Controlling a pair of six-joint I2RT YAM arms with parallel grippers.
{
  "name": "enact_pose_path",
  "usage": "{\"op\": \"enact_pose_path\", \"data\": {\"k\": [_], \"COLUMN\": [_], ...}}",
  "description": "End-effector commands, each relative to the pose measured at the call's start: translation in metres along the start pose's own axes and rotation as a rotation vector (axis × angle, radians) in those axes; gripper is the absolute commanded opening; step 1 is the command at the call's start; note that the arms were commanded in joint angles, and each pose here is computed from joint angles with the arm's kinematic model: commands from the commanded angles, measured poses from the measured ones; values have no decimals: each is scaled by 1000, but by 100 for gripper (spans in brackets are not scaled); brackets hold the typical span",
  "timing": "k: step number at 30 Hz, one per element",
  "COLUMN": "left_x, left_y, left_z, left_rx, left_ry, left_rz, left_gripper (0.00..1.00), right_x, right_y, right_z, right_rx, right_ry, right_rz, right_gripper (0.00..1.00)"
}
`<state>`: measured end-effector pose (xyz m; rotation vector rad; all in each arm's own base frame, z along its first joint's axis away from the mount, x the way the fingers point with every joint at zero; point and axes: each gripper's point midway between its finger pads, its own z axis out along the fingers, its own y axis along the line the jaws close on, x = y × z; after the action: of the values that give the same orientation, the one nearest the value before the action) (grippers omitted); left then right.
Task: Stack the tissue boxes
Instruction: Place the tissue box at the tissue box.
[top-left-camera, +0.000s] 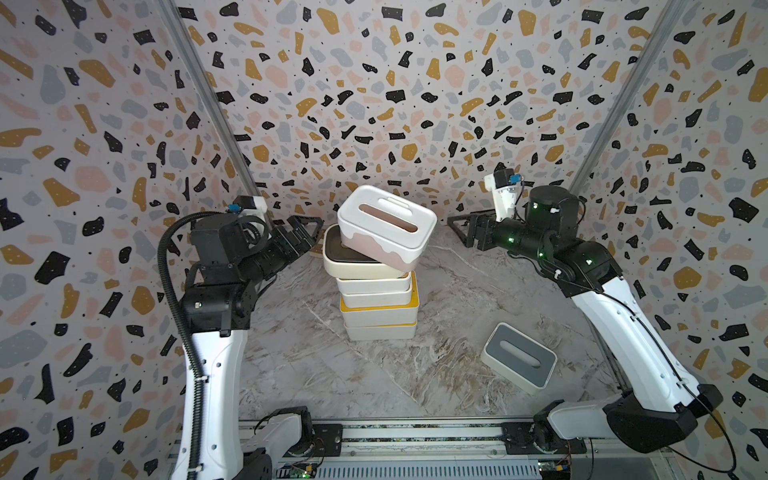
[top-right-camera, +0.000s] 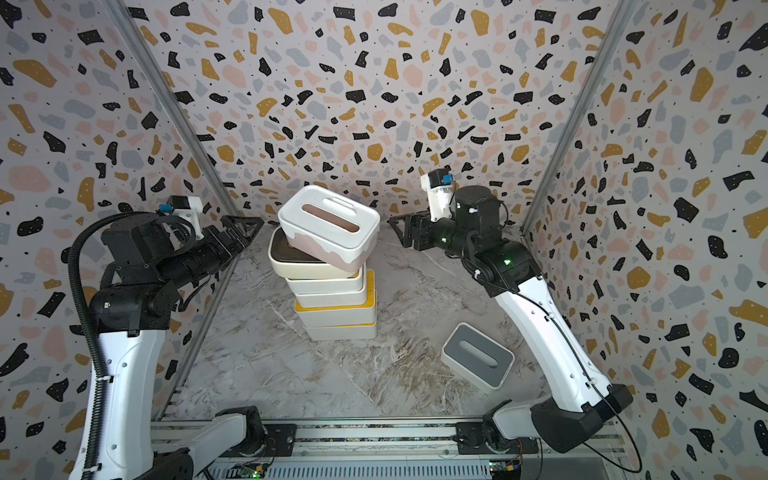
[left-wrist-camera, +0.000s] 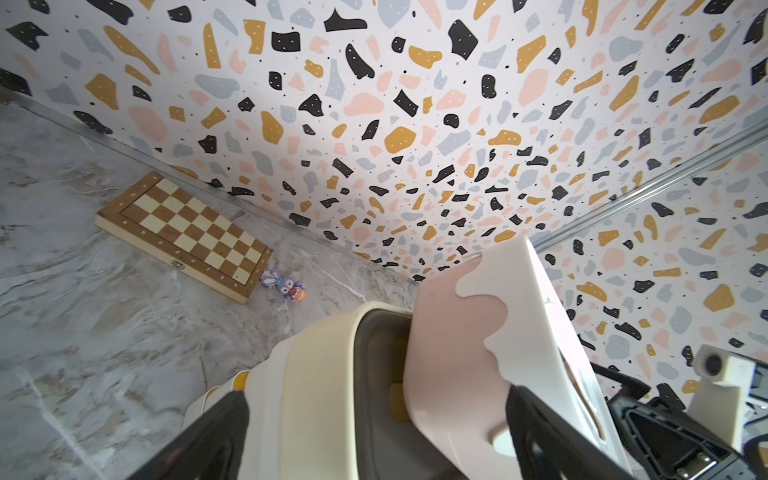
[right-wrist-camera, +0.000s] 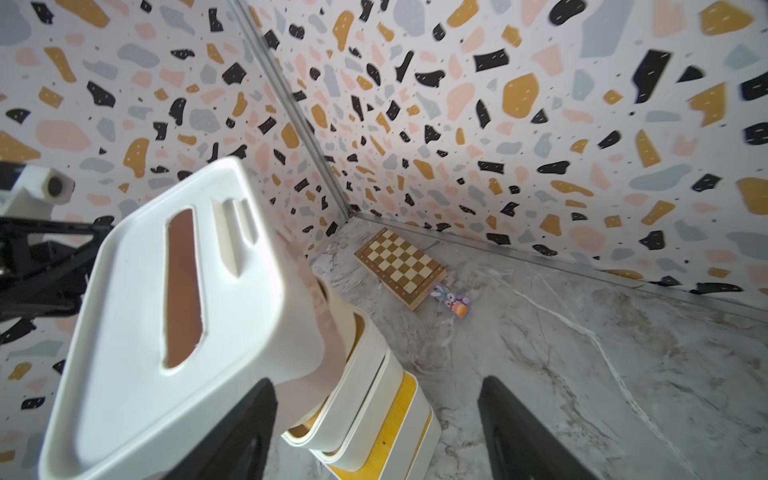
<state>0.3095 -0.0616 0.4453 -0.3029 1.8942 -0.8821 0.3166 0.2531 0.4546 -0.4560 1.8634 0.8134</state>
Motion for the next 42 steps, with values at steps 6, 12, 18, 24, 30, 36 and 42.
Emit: {"op": "enact_pose_path", "data": {"k": [6, 12, 18, 24, 30, 36, 42], "left_x": [-25, -15, -3, 7, 12, 12, 21], "left_y": [-46, -70, -87, -100, -108, -115, -110], "left_z": [11, 18, 25, 27, 16, 3, -10], "left_rx": [223, 314, 376, 416, 443, 453, 425], "left_ry": [-5, 46, 106, 147, 152, 134, 132], "left_rz": [30, 86, 100, 113, 120, 137, 136], "left_gripper": [97, 97, 96, 95, 95, 95, 95], "right_x": [11, 11, 6, -1, -9, -14, -7], "right_y": [5, 22, 29, 30, 36, 45, 52], "right_z": [1, 11, 19, 26, 30, 37, 41], "right_rx": [-2, -57, -63, -63, -95, -131, -142], "right_ry": [-13, -9, -16, -30, -48, -48, -29], "right_rz": [27, 25, 26, 26, 21, 10, -7], "right_gripper": [73, 73, 73, 73, 73, 73, 73]}}
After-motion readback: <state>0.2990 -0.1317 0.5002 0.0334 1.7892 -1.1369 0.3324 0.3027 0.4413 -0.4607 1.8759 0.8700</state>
